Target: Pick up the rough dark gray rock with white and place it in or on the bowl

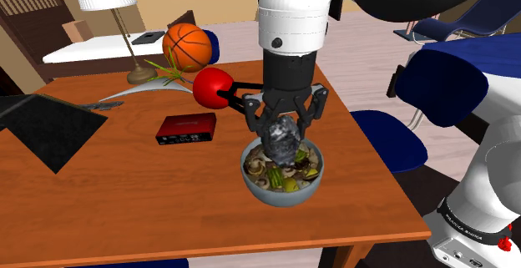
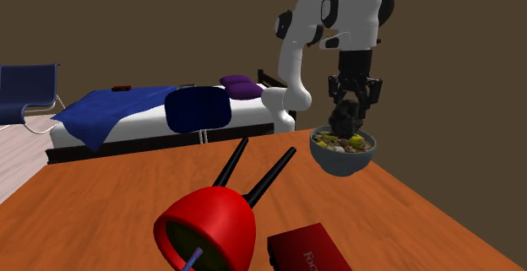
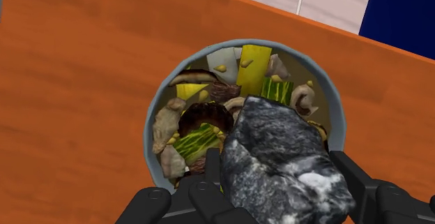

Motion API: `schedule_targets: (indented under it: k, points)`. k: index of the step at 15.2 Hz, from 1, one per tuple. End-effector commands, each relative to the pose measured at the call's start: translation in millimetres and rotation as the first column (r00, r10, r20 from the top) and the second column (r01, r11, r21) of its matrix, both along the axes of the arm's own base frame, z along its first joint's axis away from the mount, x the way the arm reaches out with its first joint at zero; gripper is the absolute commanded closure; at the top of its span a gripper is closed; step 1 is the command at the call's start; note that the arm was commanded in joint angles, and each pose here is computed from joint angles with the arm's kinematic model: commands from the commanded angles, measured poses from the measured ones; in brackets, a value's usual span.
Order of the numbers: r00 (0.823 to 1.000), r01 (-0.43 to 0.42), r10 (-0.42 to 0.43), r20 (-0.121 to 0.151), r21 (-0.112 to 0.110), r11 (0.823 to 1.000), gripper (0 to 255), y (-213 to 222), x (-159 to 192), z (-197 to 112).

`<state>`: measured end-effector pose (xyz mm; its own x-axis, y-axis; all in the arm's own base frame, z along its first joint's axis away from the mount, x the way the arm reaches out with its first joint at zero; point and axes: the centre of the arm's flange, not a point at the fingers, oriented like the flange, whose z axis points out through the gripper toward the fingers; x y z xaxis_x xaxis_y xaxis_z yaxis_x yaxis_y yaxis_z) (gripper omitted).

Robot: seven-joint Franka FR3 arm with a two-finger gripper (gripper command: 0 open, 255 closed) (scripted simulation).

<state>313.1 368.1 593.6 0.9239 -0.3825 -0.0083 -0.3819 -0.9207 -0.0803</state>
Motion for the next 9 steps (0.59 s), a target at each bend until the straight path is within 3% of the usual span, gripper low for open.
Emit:
schedule_targets:
  k: [1,3,4,9]
  points:
    - [1.000,0.004,-0.004,-0.009,-0.008,1.000,255,-0.8,1.7,-5.1]
    - [1.000,0.004,-0.004,-0.009,-0.008,1.000,255,-0.8,1.7,-5.1]
    - [1.000,0.004,-0.004,-0.009,-0.008,1.000,0,-0.8,0.9,-4.7]
    - [1.000,0.004,-0.004,-0.009,-0.008,1.000,0,-0.8,1.7,-5.1]
